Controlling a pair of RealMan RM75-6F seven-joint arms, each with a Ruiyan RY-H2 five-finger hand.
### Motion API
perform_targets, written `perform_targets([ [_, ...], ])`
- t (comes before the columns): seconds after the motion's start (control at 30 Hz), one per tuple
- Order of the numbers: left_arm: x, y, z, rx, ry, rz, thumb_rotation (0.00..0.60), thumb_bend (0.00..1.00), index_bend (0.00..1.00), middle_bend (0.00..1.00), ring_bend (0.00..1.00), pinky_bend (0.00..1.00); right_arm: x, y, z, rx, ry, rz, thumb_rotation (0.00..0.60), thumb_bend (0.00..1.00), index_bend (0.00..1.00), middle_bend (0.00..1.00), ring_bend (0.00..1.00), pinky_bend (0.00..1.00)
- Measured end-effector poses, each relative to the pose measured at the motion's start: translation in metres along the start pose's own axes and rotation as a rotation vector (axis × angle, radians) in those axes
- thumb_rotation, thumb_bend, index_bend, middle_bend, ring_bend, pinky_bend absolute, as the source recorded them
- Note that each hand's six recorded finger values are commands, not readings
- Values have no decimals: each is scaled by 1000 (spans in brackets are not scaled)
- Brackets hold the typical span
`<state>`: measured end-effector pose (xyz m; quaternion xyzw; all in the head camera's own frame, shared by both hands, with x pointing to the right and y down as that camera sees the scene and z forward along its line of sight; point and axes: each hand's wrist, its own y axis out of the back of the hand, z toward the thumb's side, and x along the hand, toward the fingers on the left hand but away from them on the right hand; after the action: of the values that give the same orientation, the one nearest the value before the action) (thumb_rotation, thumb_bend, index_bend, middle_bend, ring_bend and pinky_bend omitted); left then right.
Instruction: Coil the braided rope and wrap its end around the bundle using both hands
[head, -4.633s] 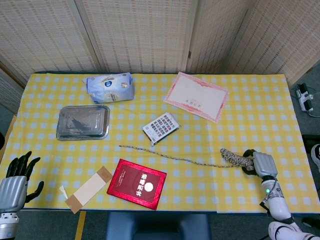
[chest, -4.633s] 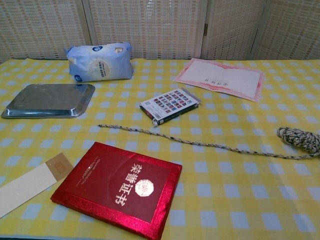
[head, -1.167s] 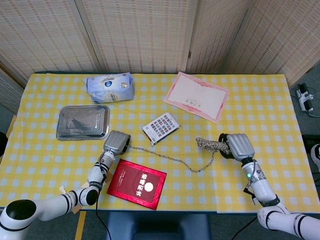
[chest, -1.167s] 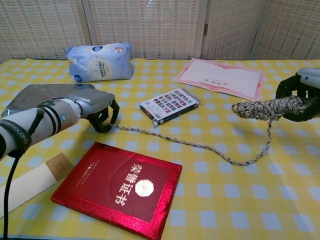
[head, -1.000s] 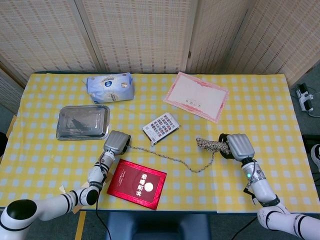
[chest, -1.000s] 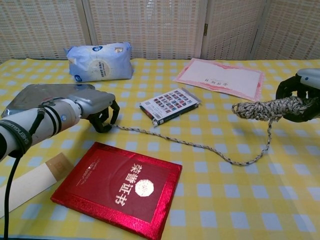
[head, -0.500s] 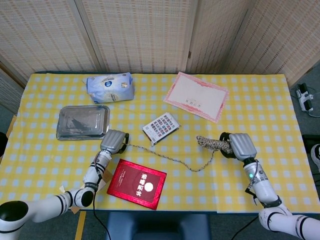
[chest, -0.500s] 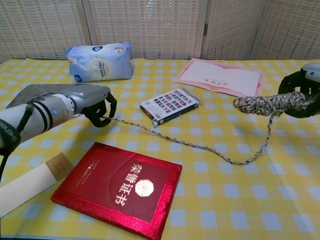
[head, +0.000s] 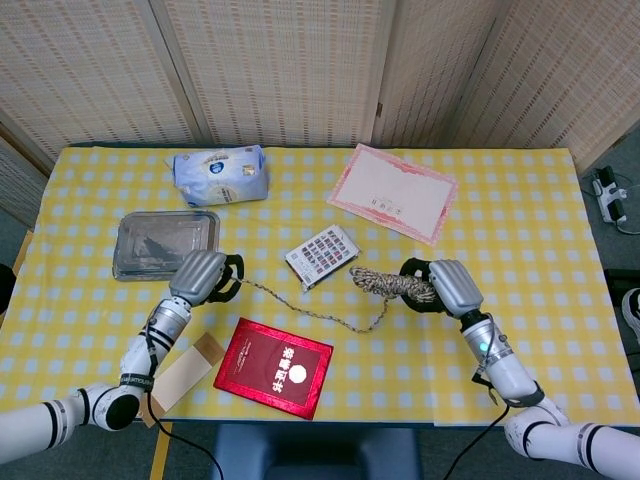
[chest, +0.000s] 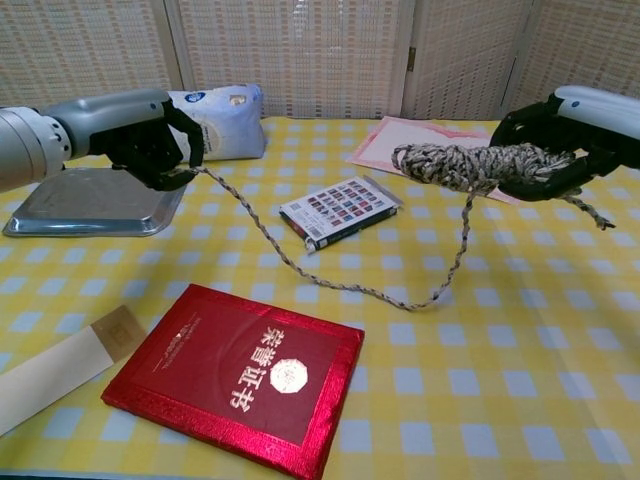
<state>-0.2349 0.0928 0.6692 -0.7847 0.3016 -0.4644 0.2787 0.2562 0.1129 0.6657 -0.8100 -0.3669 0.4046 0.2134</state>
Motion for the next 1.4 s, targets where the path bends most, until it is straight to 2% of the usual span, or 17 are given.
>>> perform_targets([
  [0.2,3,12,0,-26,14,-2,600,572,675,915,813,875,-8,-7,33,-124,126,52,600,682,751,580,665,653],
  [0.37,9,35,9,-72,10,17,600,573,675,916,814,875,-14,-19,61,-145,210,127,600,681,757,590,675,660],
  [0.63,6,76,39,-146,-54,79,600,575,677,915,814,875,-28,-45,83,-137,225,178,600,681,765,596,679,667],
  [0.87,-3,104,75,-244,-148,93,600,577,677,915,813,875,-42,-63,101,-184,229,196,600,681,768,598,680,668],
  [1.1,-13,123,104,-335,-230,90,600,579,677,915,813,875,-55,-77,111,-199,216,193,600,681,772,602,689,675],
  [1.23,-19,133,118,-343,-268,95,600,579,677,915,813,875,-63,-87,119,-220,205,190,600,682,776,605,693,679],
  [1.4,-21,139,127,-348,-286,96,600,579,677,915,813,875,-66,-99,134,-223,228,213,600,683,786,616,698,686],
])
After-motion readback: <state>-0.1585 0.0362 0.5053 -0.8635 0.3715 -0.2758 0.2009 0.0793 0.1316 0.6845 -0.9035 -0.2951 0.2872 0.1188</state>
